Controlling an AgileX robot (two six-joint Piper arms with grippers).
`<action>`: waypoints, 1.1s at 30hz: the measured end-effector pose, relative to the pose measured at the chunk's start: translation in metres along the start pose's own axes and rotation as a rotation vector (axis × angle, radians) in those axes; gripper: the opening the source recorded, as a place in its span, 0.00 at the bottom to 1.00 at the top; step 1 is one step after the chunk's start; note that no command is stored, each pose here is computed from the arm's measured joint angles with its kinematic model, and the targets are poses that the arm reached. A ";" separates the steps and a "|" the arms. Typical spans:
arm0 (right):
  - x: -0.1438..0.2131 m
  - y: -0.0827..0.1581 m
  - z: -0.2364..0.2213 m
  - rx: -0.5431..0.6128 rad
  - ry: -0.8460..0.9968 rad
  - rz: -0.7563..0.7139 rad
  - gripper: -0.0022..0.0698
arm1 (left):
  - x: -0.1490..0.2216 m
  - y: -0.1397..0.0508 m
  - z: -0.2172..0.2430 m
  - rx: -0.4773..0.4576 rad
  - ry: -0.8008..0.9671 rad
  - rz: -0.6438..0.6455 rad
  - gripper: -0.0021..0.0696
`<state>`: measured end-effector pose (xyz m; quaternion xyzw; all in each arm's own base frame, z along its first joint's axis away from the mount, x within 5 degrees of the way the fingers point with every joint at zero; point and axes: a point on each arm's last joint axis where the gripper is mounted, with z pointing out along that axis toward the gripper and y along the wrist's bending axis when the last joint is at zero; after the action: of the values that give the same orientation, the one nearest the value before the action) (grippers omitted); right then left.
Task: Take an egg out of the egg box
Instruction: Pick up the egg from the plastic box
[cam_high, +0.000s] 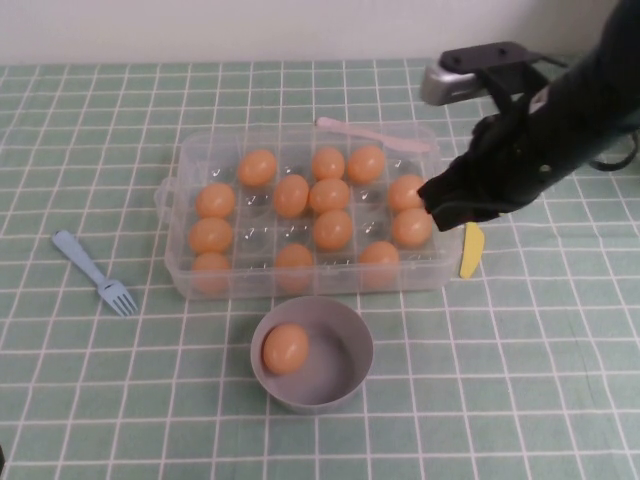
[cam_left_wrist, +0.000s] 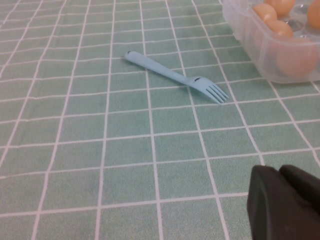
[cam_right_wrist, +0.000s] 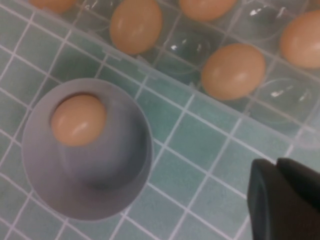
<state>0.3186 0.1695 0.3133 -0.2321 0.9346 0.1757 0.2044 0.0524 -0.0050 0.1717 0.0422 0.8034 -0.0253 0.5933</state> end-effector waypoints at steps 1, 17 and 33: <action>-0.004 0.003 0.005 -0.004 0.013 -0.013 0.02 | 0.000 0.000 0.000 0.000 0.000 0.000 0.02; -0.048 0.011 0.061 0.083 0.111 -0.136 0.43 | 0.000 0.000 0.000 0.000 0.000 0.000 0.02; -0.051 -0.008 0.093 0.224 0.095 0.197 0.71 | 0.000 0.000 0.000 0.000 0.000 0.000 0.02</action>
<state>0.3916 0.2209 0.2557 -0.1228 0.9752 0.0784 0.1664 0.0524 -0.0050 0.1717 0.0422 0.8034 -0.0253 0.5933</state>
